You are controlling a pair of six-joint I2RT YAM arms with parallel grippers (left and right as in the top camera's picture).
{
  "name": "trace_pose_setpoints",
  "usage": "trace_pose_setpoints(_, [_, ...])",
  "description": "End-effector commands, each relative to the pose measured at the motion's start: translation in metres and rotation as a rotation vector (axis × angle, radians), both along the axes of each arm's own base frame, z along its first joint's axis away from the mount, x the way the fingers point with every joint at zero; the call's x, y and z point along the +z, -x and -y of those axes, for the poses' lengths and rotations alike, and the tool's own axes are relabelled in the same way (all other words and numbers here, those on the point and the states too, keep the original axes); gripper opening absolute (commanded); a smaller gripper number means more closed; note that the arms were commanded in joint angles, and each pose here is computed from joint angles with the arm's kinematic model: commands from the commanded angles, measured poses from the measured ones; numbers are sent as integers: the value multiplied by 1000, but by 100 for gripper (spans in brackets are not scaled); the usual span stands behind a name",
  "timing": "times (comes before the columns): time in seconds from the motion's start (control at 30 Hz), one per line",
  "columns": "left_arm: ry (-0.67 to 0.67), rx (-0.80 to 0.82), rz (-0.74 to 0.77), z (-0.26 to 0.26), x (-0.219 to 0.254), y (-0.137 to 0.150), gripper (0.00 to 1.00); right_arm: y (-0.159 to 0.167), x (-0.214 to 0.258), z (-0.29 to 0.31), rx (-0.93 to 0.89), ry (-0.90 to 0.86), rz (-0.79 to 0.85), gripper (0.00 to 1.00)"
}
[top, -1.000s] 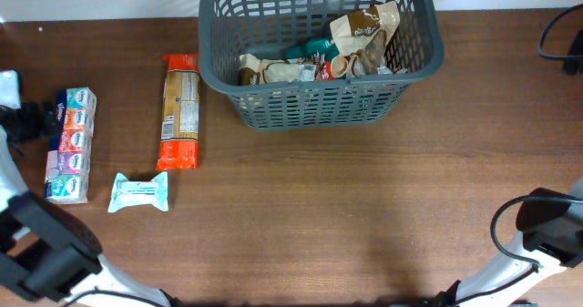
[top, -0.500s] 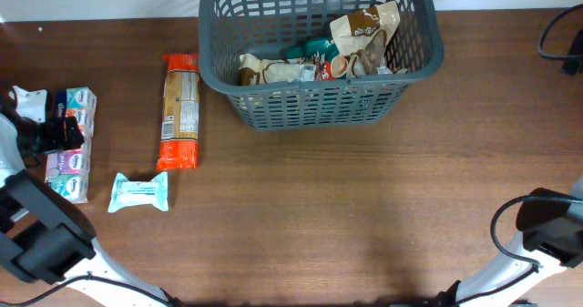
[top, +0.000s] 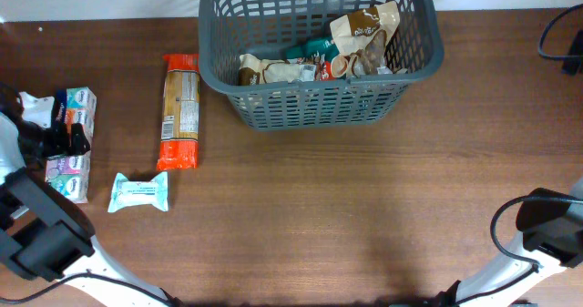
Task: Pack container
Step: 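Lower the left gripper over the tissue packs and align with them, then close the left gripper on the tissue pack strip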
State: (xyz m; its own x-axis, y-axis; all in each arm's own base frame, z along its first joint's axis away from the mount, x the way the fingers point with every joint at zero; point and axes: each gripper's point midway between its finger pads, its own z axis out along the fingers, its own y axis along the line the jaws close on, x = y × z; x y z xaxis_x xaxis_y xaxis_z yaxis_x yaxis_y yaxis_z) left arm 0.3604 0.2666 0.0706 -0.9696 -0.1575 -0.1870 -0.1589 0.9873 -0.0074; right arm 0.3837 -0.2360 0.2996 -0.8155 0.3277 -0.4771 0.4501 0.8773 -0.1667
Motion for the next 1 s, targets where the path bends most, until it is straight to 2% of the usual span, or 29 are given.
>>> trace_pose_setpoints(0.0, [14,-48,-17,3,-10,0,99,2,5,2,-14,11,10,99])
trace_pose_setpoints(0.47, [-71,10,-63,-31,-11,20,99,3,5,2,-14,11,9,99])
trace_pose_setpoints(0.67, [-62,26,-69,-34,-13,27,99,2,5,2,-14,11,10,99])
trace_pose_setpoints(0.97, [-6,12,-31,-21,-13,19,99,2,5,2,-14,11,10,99])
